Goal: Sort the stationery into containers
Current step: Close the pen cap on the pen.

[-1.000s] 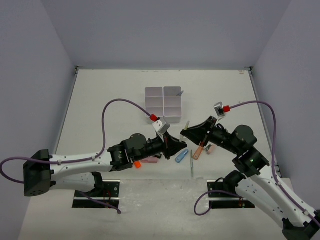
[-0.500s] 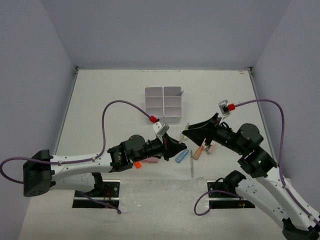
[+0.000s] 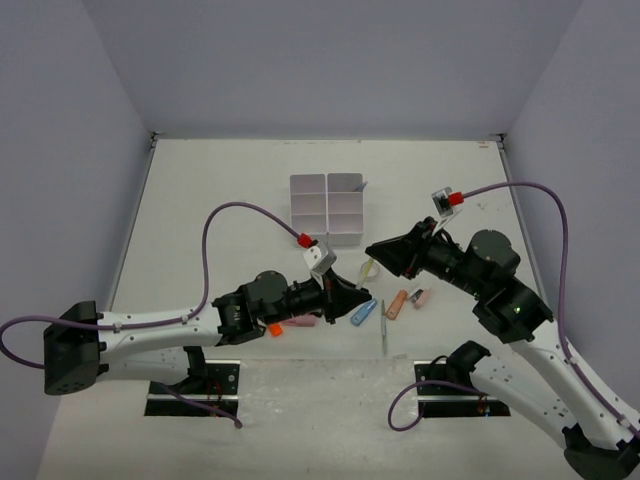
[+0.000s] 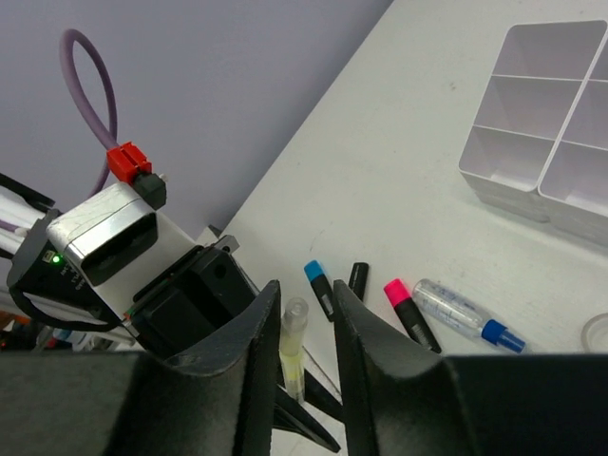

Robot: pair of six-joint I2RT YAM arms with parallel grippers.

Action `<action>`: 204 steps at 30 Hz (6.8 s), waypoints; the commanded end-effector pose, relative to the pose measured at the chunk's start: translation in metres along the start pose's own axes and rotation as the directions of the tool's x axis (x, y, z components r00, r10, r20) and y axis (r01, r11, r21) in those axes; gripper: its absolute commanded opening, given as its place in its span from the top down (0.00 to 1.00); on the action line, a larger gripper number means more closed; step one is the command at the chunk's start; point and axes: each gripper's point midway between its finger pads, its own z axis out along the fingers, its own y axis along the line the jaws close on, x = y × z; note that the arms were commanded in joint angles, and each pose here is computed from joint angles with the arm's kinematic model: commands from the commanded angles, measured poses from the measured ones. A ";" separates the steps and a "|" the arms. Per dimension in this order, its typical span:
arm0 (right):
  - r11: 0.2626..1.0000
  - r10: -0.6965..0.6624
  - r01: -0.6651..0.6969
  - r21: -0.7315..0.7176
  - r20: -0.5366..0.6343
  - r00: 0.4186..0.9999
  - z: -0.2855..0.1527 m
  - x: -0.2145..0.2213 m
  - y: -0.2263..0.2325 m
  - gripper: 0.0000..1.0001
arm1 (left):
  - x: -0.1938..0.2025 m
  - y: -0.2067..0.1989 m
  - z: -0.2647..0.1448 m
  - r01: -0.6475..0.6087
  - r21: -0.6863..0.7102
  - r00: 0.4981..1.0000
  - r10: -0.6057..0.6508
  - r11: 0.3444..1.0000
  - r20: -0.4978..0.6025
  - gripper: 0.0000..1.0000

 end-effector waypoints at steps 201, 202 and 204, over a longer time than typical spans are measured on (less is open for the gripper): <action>0.952 -0.093 0.146 -0.269 0.200 0.975 0.000 -0.027 0.090 1.00 | -0.040 -0.012 -0.029 -0.029 0.132 0.961 -0.008 0.991 0.276 1.00; 0.952 -0.097 0.150 -0.265 0.204 0.974 0.000 -0.030 0.090 1.00 | -0.038 -0.011 -0.029 -0.027 0.129 0.962 -0.009 0.991 0.273 1.00; 0.953 -0.102 0.154 -0.260 0.205 0.973 0.000 -0.031 0.090 1.00 | -0.037 -0.010 -0.030 -0.023 0.126 0.962 -0.012 0.992 0.272 1.00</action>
